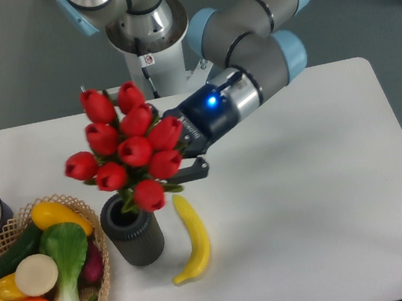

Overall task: Insert the flowers into the vase
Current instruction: 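Lower the tulip stems into the vase opening, then push the tulip stems further down into the vase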

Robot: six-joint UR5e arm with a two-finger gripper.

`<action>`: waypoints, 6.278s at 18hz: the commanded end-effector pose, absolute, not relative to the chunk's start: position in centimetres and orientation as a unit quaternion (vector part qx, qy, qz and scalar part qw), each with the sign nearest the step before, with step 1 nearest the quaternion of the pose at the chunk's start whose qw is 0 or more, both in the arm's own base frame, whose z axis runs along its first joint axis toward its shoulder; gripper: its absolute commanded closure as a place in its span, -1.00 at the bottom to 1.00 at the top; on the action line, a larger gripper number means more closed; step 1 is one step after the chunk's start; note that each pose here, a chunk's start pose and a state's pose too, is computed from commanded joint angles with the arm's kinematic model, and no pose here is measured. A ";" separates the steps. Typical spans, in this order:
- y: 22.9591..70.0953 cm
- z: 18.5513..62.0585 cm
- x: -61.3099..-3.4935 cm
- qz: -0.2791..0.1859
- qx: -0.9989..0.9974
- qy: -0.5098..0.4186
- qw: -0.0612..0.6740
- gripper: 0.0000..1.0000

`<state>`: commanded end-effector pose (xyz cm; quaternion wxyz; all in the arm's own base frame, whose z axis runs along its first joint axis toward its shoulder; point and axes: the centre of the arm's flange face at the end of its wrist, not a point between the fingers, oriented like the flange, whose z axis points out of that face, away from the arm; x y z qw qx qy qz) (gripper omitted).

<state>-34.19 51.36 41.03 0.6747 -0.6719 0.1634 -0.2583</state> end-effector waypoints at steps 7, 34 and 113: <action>53.0 39.9 -32.6 -0.275 -0.669 0.173 0.668 0.32; 51.9 33.1 -31.0 -0.235 -0.637 0.208 0.704 0.32; 49.8 22.6 -31.0 -0.198 -0.641 0.208 0.712 -0.85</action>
